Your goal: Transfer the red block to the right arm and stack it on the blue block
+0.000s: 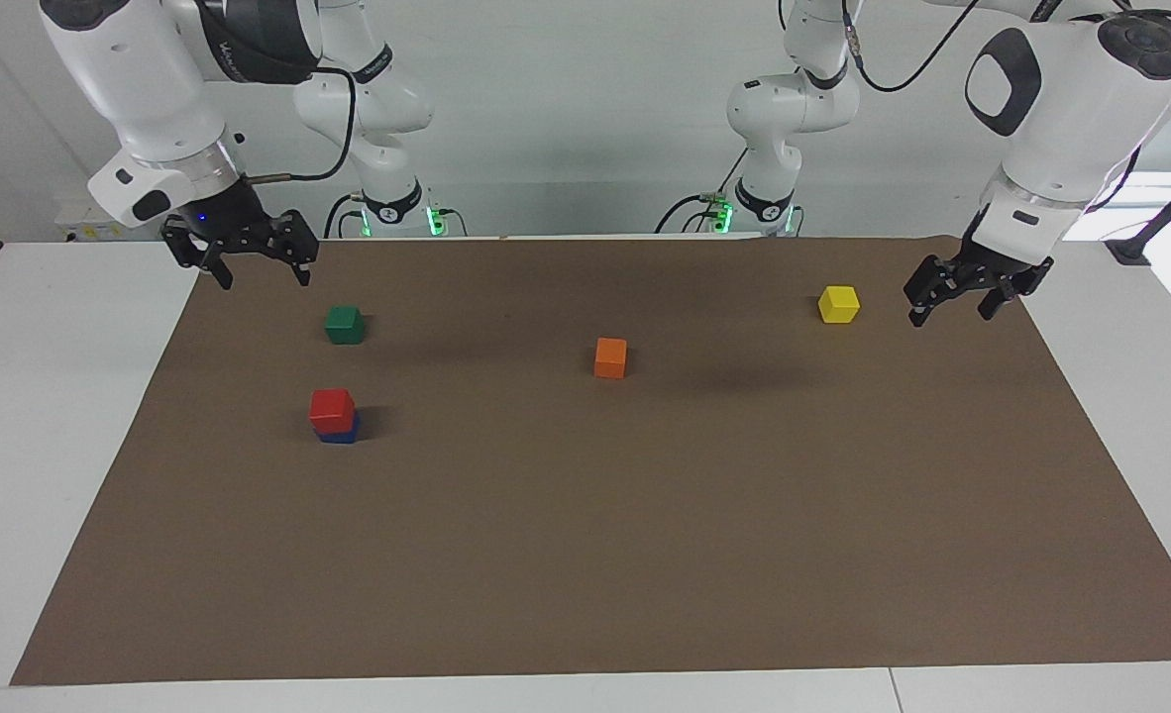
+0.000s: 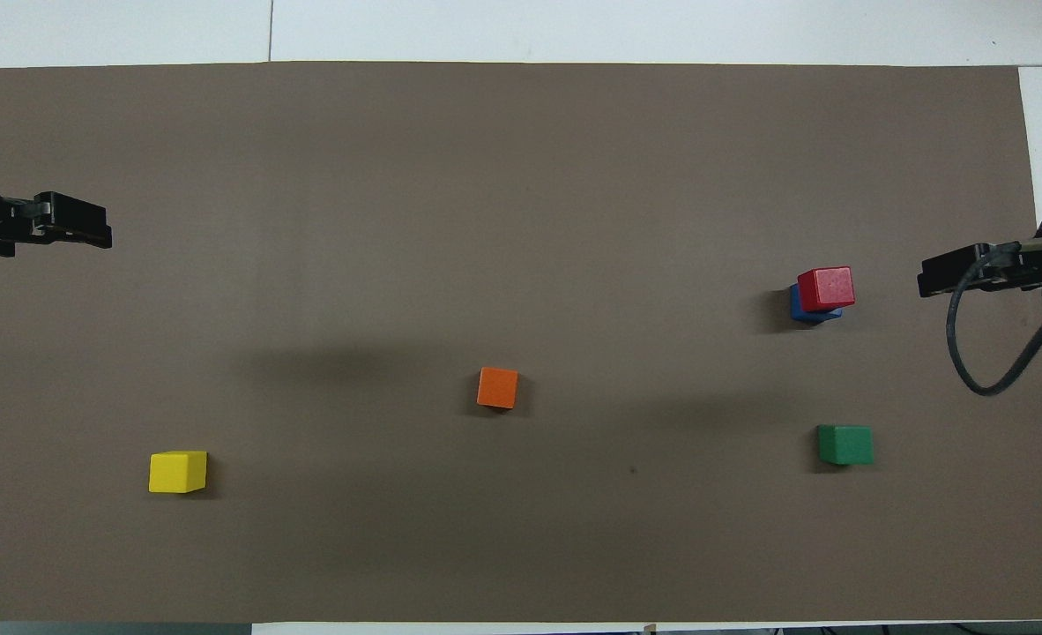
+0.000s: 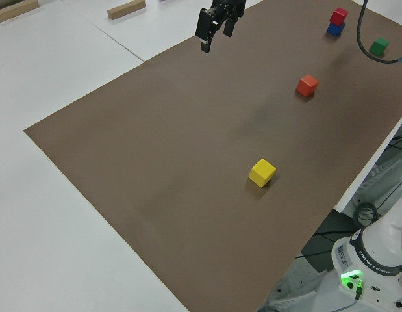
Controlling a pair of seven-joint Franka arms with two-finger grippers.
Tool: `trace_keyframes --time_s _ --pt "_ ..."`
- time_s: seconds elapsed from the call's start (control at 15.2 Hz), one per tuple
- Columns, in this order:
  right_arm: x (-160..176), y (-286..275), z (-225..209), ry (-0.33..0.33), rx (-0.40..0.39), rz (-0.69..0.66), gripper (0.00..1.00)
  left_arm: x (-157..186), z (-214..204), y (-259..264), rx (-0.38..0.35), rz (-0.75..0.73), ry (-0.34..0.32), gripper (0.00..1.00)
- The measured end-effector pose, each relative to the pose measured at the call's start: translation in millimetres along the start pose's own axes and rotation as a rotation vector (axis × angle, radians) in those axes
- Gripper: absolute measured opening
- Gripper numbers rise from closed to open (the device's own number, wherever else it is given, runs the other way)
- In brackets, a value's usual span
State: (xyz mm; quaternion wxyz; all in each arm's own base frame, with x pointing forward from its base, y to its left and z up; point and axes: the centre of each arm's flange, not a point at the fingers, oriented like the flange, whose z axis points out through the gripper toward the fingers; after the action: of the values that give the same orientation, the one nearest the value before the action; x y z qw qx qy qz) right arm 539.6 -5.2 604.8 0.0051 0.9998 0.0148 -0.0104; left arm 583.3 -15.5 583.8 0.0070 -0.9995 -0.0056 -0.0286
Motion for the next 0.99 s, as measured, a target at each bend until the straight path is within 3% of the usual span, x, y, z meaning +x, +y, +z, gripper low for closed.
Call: trace_keyframes --time_s 0.53,0.99 --pt "-26 23 2 -0.064 0.017 0.030 1.00 0 0 0 0.000 0.000 0.000 1.00" --pt "-18 25 15 -0.046 0.009 -0.008 1.00 0 0 0 0.000 0.000 0.000 1.00"
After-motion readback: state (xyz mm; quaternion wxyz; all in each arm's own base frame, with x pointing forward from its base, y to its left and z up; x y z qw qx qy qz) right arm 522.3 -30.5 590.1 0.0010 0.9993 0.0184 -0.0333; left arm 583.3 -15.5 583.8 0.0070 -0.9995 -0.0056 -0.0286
